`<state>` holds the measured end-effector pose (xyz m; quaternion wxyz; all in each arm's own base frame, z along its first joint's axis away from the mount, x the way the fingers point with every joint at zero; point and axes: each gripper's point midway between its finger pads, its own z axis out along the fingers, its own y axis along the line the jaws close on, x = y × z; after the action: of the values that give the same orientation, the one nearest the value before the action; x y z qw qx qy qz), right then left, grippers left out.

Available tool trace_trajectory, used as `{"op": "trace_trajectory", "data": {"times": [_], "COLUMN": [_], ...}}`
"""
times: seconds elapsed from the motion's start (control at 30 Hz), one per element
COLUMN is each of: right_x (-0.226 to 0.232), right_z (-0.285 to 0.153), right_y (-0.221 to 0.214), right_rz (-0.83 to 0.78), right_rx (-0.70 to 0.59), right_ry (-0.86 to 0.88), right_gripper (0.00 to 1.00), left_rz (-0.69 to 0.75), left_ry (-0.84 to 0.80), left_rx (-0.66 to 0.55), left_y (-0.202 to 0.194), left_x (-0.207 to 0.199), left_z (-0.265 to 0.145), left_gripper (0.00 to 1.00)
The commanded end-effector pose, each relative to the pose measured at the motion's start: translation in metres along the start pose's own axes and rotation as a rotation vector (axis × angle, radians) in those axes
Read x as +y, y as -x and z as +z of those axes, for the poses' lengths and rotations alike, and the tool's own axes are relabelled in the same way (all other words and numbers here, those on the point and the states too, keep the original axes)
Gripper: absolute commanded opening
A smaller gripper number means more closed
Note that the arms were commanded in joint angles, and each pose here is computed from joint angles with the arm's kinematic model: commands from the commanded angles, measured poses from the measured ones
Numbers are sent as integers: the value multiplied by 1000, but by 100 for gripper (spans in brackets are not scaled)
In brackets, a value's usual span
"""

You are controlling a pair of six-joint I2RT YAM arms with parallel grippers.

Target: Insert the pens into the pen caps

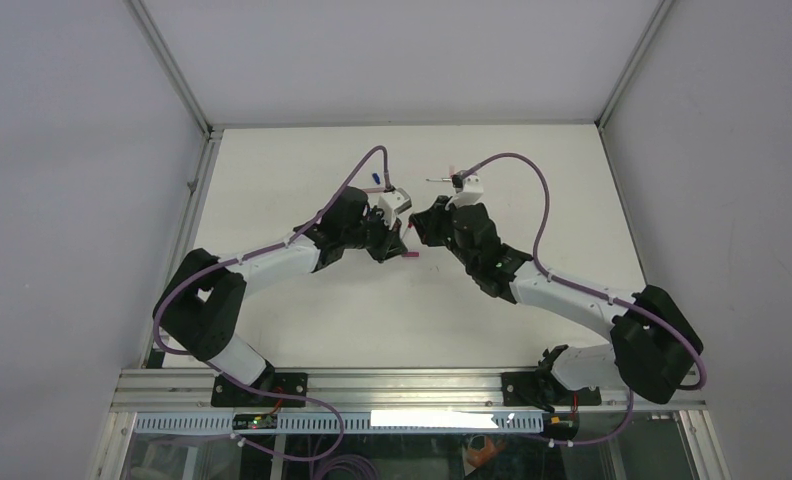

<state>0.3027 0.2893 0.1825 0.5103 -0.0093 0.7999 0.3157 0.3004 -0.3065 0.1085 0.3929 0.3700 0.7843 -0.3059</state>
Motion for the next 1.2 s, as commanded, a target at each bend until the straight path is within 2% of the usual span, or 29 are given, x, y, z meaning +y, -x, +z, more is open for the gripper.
{"op": "trace_trajectory", "data": {"times": [0.0,0.73,1.17], "right_x": [17,24,25], "right_z": [-19,-14,-10], "right_y": [-93,-135,-149], "right_rz": [-6,11,3], "right_rx": [317,415,448], "right_ry": [84,81,71], "right_gripper": [0,0,0], "left_rz": [220,170,192], "left_ry": [47,21,8], "left_rx": [-489,-632,-690], "left_y": [168,202,222], "left_x": [-5,-6,-11], "left_z": [-42,-78,-91], "left_gripper": [0,0,0]}}
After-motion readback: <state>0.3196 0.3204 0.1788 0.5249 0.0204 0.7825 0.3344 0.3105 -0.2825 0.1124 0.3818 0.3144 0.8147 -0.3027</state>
